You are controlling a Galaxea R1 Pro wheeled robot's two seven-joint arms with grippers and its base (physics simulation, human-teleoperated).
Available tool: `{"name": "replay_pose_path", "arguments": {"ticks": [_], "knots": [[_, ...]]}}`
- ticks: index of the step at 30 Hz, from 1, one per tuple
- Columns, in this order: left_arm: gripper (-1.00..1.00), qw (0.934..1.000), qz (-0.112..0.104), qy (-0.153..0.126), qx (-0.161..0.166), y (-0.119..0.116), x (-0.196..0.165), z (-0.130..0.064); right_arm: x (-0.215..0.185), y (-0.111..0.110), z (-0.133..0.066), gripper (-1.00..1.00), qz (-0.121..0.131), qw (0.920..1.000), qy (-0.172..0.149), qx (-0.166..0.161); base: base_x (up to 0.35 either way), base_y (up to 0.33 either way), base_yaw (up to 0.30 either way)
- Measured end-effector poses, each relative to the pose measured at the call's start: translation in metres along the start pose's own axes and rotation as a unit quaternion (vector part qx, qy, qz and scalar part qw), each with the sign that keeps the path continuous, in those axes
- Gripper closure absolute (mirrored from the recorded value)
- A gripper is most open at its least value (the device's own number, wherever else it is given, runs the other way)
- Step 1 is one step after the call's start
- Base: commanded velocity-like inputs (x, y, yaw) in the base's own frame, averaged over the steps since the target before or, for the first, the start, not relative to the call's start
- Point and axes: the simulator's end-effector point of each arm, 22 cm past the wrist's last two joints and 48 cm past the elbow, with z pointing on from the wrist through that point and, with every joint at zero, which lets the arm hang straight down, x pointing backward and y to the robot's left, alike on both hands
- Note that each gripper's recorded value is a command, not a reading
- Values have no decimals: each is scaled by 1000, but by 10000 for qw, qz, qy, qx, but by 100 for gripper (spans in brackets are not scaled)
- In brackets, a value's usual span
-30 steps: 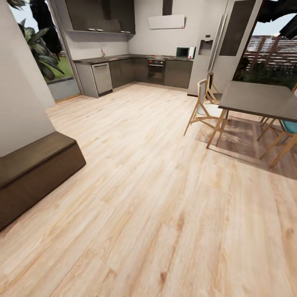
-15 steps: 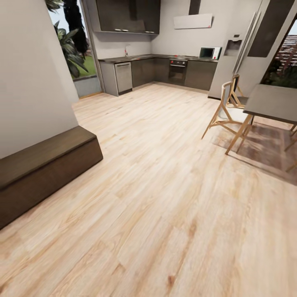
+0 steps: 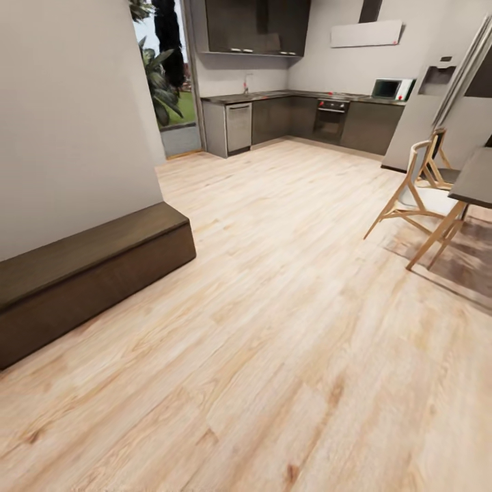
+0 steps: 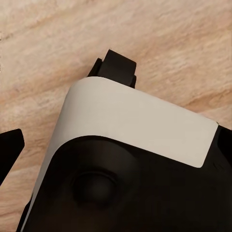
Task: Place each of the two pumpkins and all three candles from the living room inside a cabinet in the living room (use any cabinet), then make sure every cabinet is closed, and position the cauldron so it is next to a table in the living room.
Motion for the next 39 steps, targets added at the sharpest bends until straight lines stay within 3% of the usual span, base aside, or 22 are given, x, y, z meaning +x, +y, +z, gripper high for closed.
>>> {"name": "replay_pose_path", "arguments": {"ticks": [14, 19, 30, 39], "knots": [[-100, 10000, -16, -3, 7, -1, 0, 0, 3, -2, 0, -100, 4, 10000, 18, 15, 0, -1, 195], [-100, 9997, -24, -241, 2, 0, -11, 0, 4, -2, 0, -100, 3, 10000, 24, 14, 0, 0, 286], [-100, 9996, -18, -289, 5, -1, -13, 0, 4, -2, 0, -100, 3, 10000, 25, 15, 6, 0, 287], [-100, 9996, -9, -288, 7, -1, -12, 0, 4, -2, 0, -100, 3, 10000, 26, 14, 234, 0, 287]]}}
